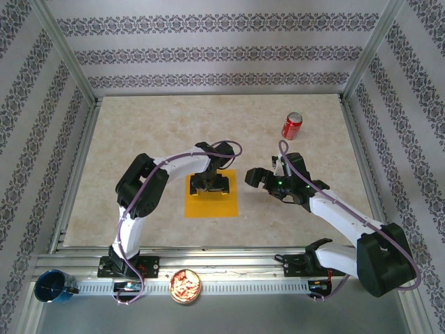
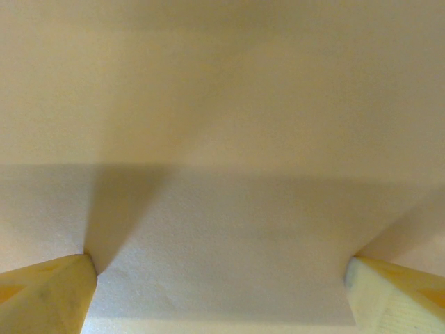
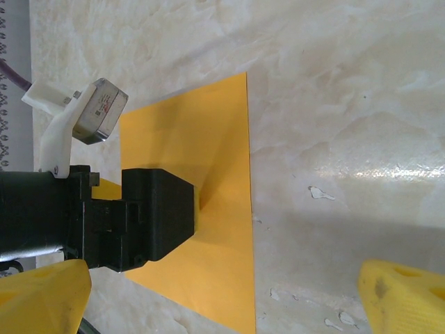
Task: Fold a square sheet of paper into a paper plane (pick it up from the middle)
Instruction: First fold the square sheet of paper in half at the center of the table.
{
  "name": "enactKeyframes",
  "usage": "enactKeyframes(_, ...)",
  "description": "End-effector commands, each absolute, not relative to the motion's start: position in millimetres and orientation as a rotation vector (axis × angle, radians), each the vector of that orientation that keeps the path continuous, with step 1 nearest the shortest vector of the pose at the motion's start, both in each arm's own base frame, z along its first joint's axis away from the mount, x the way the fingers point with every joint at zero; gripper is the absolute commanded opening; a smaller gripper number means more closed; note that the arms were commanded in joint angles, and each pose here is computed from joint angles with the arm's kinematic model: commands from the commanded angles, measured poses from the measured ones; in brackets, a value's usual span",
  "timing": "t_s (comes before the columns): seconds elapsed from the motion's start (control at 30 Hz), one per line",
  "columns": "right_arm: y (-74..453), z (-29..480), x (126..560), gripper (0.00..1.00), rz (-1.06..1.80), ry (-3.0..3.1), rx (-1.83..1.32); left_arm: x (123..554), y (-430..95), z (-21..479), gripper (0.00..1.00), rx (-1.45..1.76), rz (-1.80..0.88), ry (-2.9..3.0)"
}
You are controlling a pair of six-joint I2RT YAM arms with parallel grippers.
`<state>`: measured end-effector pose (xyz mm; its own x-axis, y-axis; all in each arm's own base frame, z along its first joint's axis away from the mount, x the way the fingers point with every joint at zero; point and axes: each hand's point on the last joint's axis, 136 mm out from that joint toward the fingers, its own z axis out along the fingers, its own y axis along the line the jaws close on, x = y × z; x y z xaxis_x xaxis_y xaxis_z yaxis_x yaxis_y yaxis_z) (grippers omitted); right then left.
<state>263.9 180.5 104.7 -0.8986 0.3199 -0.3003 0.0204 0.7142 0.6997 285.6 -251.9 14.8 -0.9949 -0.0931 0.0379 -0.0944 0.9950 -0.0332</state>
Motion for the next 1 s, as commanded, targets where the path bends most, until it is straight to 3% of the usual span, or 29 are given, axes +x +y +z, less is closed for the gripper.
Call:
enactKeyframes(0.0, 182.4, 113.5, 267.6, 0.98, 1.006, 2.493, 0.245, 265.1, -250.7, -14.1, 0.92, 0.134, 0.025, -3.025)
enactKeyframes(0.97, 177.4, 113.6, 270.0, 0.98, 0.977, 2.501, 0.329, 269.8, -257.8, -4.8, 0.82, 0.098, 0.085, -3.046)
